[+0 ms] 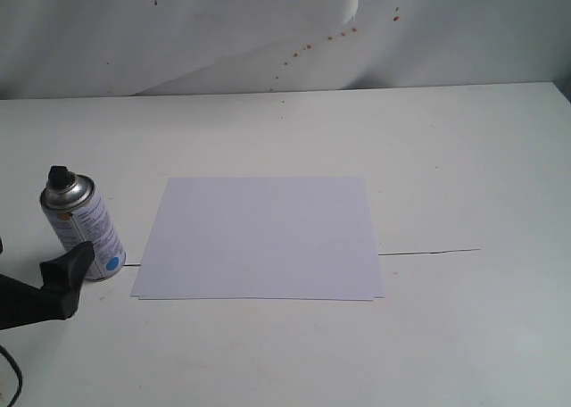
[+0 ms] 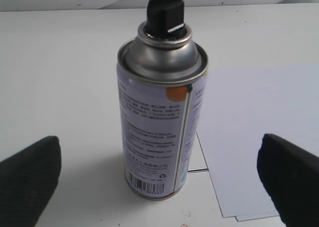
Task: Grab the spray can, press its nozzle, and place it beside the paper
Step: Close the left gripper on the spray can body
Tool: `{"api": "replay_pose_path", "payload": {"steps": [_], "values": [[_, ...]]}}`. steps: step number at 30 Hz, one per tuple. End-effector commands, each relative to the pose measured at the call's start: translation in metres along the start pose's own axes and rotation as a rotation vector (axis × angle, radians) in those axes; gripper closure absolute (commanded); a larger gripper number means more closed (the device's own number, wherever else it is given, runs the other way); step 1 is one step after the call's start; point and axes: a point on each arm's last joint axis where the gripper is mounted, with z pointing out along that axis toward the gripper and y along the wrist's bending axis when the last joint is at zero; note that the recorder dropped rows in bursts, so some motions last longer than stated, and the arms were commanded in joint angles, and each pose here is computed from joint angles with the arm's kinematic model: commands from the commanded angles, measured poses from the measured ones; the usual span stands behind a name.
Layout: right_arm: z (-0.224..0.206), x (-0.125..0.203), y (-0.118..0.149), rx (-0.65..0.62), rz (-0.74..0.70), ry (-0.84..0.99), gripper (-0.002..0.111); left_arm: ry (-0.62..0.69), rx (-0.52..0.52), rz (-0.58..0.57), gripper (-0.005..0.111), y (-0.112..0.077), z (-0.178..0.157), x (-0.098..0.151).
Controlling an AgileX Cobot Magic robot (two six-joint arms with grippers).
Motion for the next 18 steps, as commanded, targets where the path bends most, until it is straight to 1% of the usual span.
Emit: {"api": "replay_pose_path", "payload": {"steps": [1, 5, 7, 9, 11, 16, 18], "values": [[0.000, 0.001, 0.000, 0.009, 0.003, -0.004, 0.108, -0.032, -0.005, -0.016, 0.002, 0.001, 0.004, 0.002], [0.000, 0.001, 0.000, 0.009, 0.003, -0.004, 0.108, -0.029, -0.002, -0.034, 0.002, 0.000, 0.012, 0.002], [0.000, 0.001, 0.000, 0.009, 0.003, -0.004, 0.108, -0.034, -0.001, -0.034, 0.002, 0.000, 0.021, -0.002], [0.000, 0.001, 0.000, 0.009, 0.003, -0.004, 0.108, -0.066, 0.002, -0.032, 0.002, -0.002, 0.032, -0.013], [0.000, 0.001, 0.000, 0.009, 0.003, -0.004, 0.108, -0.055, 0.002, -0.032, 0.002, -0.002, 0.038, -0.015], [0.000, 0.001, 0.000, 0.009, 0.003, -0.004, 0.108, 0.028, -0.008, -0.031, 0.002, -0.001, 0.049, 0.003], [0.000, 0.001, 0.000, 0.009, 0.003, -0.004, 0.108, 0.014, -0.007, -0.030, 0.002, -0.001, 0.052, 0.004]]}}
